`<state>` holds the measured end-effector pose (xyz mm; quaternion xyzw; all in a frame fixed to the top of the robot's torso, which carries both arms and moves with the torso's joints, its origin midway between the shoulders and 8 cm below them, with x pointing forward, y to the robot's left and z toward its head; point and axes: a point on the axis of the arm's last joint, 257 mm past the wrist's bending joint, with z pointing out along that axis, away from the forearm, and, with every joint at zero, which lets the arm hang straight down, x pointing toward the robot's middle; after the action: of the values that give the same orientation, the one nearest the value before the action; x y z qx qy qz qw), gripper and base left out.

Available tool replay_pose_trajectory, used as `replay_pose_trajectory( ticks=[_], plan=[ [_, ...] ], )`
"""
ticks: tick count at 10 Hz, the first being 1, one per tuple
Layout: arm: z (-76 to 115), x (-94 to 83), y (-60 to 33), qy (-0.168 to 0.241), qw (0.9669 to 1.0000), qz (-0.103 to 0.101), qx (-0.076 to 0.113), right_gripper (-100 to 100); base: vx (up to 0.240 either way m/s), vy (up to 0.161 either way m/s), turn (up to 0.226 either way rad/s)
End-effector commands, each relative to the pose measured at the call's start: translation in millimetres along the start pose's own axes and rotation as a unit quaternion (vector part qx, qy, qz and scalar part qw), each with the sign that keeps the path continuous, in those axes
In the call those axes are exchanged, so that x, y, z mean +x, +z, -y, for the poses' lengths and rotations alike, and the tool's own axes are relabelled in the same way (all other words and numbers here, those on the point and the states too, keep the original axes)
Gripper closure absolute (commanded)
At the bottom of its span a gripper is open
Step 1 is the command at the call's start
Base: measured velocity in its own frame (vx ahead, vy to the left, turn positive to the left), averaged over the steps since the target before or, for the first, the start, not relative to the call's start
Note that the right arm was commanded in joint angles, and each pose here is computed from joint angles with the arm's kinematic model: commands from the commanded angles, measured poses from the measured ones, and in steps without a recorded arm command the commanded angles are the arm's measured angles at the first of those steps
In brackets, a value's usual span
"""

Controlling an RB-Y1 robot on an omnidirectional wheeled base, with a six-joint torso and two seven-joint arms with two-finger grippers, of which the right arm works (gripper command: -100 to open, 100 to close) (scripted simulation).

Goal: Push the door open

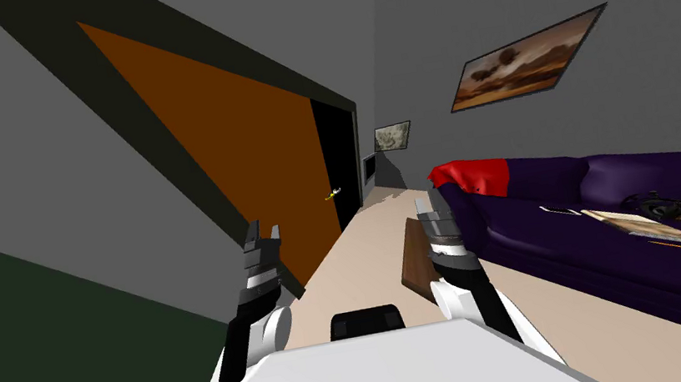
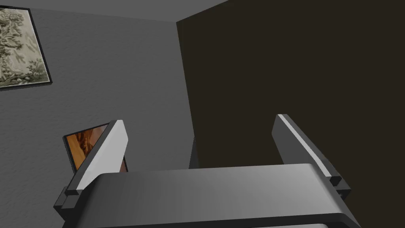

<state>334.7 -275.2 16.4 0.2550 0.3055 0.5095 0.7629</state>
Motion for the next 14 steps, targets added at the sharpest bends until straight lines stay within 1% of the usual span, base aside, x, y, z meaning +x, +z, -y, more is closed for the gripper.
replay_pose_trajectory(
  ticks=[1, 4, 6, 7, 9, 10, 13, 14],
  plan=[
    [8.8, 11.3, -1.9, 0.008, 0.9998, -0.015, 0.004, -100, 0.076, 0.026, -0.144],
    [23.3, 30.1, -5.8, 0.021, 0.999, -0.039, 0.011, -100, 0.143, 0.051, -0.15],
    [34.4, 44.7, -9.5, 0.031, 0.9978, -0.056, 0.018, -100, 0.148, 0.064, -0.119],
    [37.1, 48.4, -10.5, 0.034, 0.9974, -0.06, 0.019, -100, 0.111, 0.054, -0.083],
    [49.4, 65.4, -15.6, 0.046, 0.9954, -0.08, 0.027, -100, 0.108, 0.057, -0.161],
    [52.7, 69.9, -17.1, 0.049, 0.9947, -0.085, 0.029, -100, 0.117, 0.05, -0.103],
    [72.4, 99.2, -27.6, 0.07, 0.9897, -0.118, 0.042, -100, 0.14, 0.069, -0.152],
    [75.8, 104.5, -29.7, 0.073, 0.9886, -0.124, 0.045, -100, 0.136, 0.074, -0.14]
  ],
)
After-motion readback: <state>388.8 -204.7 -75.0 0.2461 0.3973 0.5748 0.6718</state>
